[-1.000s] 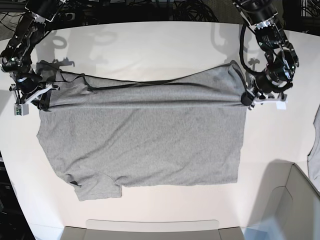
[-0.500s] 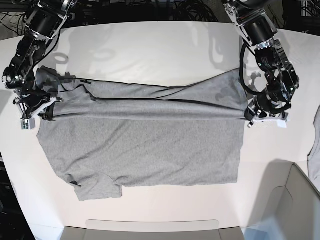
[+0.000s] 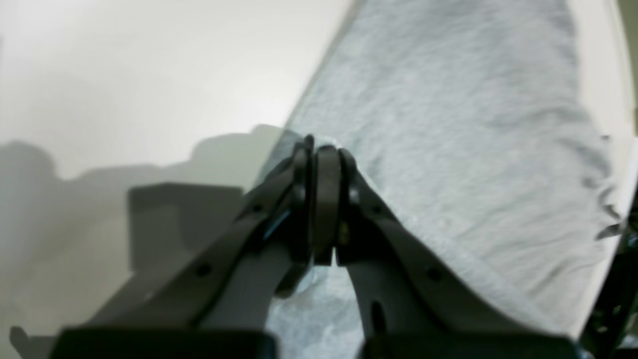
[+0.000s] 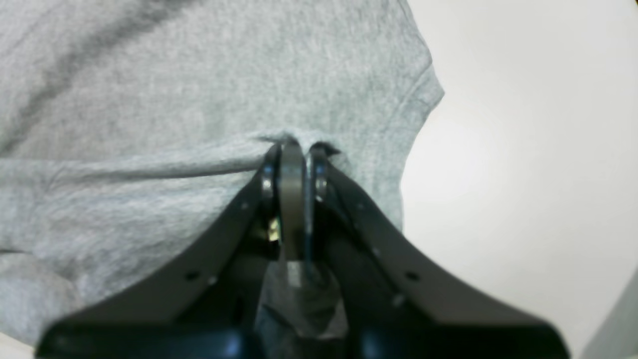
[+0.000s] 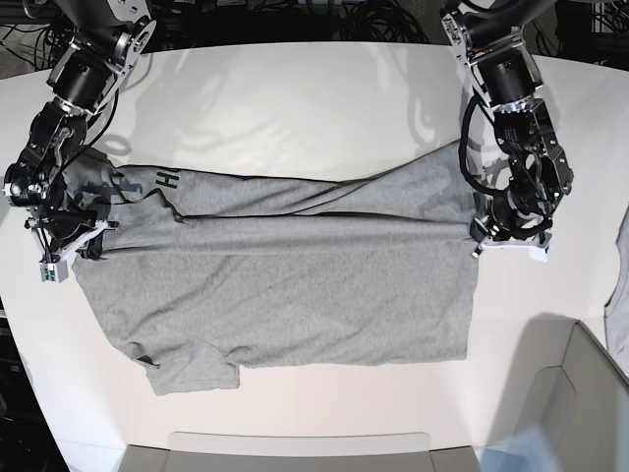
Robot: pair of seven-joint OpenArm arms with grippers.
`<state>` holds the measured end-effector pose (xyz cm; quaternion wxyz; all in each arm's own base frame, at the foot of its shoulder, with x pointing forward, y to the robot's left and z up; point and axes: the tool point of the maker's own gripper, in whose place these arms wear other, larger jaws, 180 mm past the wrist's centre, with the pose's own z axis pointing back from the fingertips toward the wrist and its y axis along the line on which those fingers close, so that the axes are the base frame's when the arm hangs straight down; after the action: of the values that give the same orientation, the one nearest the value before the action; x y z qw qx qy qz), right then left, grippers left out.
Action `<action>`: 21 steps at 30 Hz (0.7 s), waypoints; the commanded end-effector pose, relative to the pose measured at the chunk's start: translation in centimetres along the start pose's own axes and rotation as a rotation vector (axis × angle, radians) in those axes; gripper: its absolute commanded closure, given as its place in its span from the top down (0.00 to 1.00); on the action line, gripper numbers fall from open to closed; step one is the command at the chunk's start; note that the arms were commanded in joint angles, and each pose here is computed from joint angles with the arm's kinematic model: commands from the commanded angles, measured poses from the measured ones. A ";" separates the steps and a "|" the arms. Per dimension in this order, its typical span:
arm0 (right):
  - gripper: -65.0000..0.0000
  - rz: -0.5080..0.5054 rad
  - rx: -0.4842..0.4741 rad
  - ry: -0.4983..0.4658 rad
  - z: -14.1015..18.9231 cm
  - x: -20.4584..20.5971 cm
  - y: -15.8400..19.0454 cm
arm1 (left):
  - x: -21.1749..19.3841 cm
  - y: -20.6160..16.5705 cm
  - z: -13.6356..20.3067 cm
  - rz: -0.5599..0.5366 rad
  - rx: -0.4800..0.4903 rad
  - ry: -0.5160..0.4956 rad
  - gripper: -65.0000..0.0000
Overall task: Fold the T-shirt properly
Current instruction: 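Pull the lifted edge over the shirt body with both grippers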
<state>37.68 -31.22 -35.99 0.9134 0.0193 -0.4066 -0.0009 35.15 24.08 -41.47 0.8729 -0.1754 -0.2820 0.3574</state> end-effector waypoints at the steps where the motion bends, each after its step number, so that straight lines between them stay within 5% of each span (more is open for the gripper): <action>1: 0.00 0.014 -0.015 -0.068 0.5 2.7 -0.8 | 1.9 -1.3 0.3 -0.020 -0.024 -0.059 0.00; 5: 0.05 0.013 -0.021 -0.067 0.4 2.9 -0.8 | 1.8 -1.6 0.2 -0.031 -0.026 -0.065 0.02; 11: 0.27 0.024 -0.037 -0.086 0.8 3.6 -1.1 | 2.0 -1.8 0.3 -0.032 -0.033 -0.071 0.30; 21: 0.28 0.109 -0.075 -0.196 3.6 7.3 -0.5 | 5.5 -5.3 5.1 -0.124 -0.110 -0.254 0.28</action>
<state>39.14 -31.56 -30.18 0.8828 -0.0316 -0.4677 0.0296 37.63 24.73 -33.67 0.8454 -0.1576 -0.4055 0.3100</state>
